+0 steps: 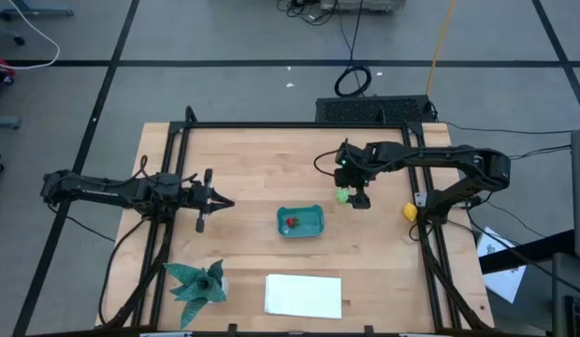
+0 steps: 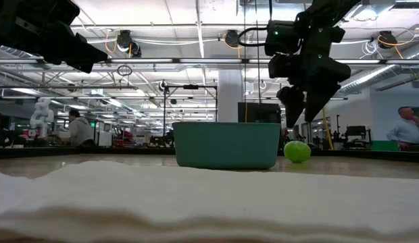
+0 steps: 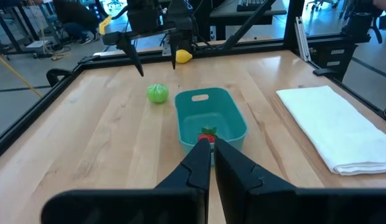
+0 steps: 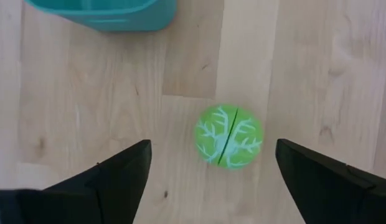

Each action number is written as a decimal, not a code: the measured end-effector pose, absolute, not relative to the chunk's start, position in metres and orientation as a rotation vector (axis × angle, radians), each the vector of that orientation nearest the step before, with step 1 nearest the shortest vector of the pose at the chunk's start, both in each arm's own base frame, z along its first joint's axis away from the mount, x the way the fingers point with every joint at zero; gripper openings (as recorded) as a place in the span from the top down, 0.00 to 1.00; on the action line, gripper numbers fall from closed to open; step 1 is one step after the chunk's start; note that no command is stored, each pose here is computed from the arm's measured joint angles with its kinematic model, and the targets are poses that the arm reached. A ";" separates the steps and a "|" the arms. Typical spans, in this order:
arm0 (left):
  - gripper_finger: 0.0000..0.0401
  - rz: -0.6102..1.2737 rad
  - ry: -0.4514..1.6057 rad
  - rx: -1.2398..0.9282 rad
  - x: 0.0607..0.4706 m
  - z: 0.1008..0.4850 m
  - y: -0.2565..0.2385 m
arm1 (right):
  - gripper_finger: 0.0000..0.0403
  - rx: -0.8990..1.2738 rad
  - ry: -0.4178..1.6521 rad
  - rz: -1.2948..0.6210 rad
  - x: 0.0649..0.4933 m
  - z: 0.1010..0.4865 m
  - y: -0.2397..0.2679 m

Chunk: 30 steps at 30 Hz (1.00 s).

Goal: Pick and placing Produce into tupperware
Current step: Put the green cabbage into the blue bin

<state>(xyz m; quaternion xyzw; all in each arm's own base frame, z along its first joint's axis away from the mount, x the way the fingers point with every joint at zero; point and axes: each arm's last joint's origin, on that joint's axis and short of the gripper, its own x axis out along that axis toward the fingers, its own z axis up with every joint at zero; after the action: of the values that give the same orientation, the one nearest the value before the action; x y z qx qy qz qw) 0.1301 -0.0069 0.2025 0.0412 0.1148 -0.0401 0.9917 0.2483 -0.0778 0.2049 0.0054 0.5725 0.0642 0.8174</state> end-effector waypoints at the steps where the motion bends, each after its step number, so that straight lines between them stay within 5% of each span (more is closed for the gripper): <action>1: 0.94 -0.080 0.230 0.083 0.130 0.203 -0.007 | 0.17 0.011 1.216 0.135 0.249 0.205 -0.078; 11: 0.94 -0.081 0.230 0.093 0.130 0.203 -0.007 | 0.17 0.268 1.219 -0.006 0.241 0.205 -0.095; 30: 0.94 -0.081 0.235 0.086 0.130 0.202 -0.007 | 0.16 0.298 1.193 -0.076 0.244 0.204 -0.097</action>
<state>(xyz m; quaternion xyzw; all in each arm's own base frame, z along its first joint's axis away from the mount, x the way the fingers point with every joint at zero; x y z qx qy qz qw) 0.1300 -0.0068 0.2021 0.0429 0.1170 -0.0402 0.9914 0.2437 -0.0967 0.2038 0.1400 0.5596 -0.0356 0.8161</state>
